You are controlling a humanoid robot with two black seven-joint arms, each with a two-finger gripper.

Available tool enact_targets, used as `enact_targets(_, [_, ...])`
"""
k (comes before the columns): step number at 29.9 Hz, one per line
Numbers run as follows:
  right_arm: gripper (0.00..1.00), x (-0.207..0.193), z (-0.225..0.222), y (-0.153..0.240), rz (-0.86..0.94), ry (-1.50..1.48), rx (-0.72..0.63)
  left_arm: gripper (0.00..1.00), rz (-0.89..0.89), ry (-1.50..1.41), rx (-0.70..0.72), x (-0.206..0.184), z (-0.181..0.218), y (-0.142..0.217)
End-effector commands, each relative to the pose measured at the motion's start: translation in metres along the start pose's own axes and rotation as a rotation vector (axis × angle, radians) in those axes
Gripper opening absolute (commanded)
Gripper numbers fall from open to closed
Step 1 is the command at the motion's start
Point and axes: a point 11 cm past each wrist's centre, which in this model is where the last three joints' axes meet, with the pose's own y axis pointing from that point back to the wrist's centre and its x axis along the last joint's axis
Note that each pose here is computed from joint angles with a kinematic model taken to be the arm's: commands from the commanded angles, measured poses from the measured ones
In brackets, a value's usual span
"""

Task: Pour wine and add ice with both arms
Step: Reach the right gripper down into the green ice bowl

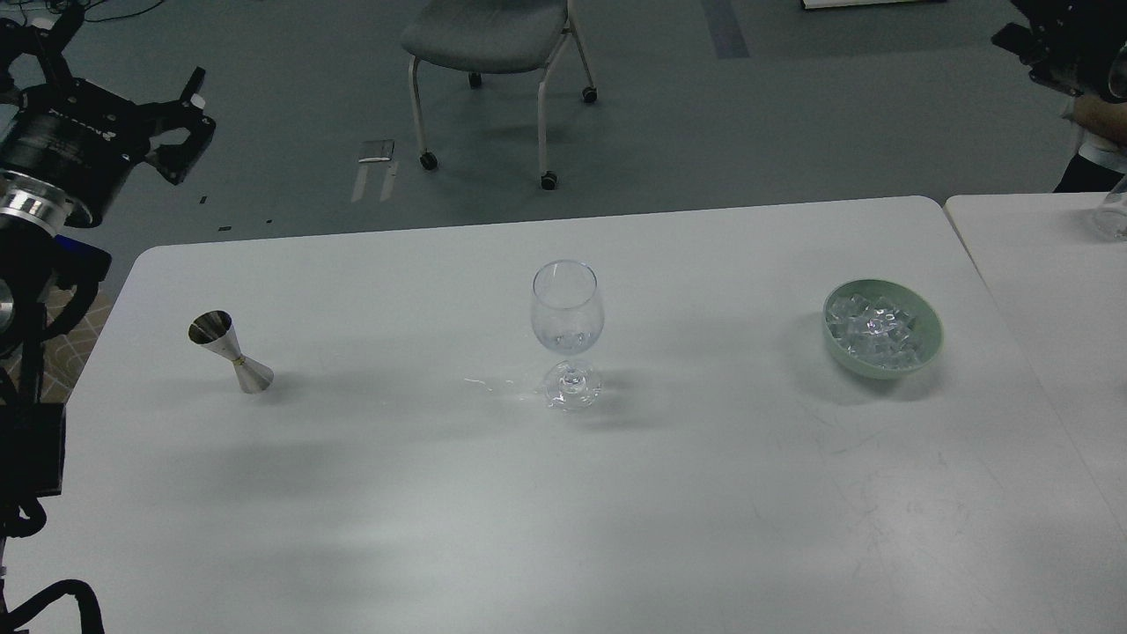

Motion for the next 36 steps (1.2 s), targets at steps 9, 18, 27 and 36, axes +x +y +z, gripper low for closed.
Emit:
enact_targets(9, [1.00, -0.040, -0.016, -0.013, -0.235, 0.690, -0.108, 0.98, 0.021, -0.010, -0.041, 0.017, -0.003, 0.010])
enact_targets(18, [0.98, -0.081, 0.007, -0.007, -0.387, 0.778, -0.130, 0.98, 0.055, -0.166, 0.033, 0.026, -0.023, 0.014])
enact_targets(27, [0.76, -0.131, 0.072, 0.019, -0.552, 0.851, -0.290, 0.98, 0.055, -0.192, 0.042, 0.027, -0.028, 0.014])
enact_targets(36, [0.66, -0.164, 0.083, 0.031, -0.634, 0.833, -0.270, 0.98, 0.085, -0.189, 0.056, 0.042, -0.033, 0.028])
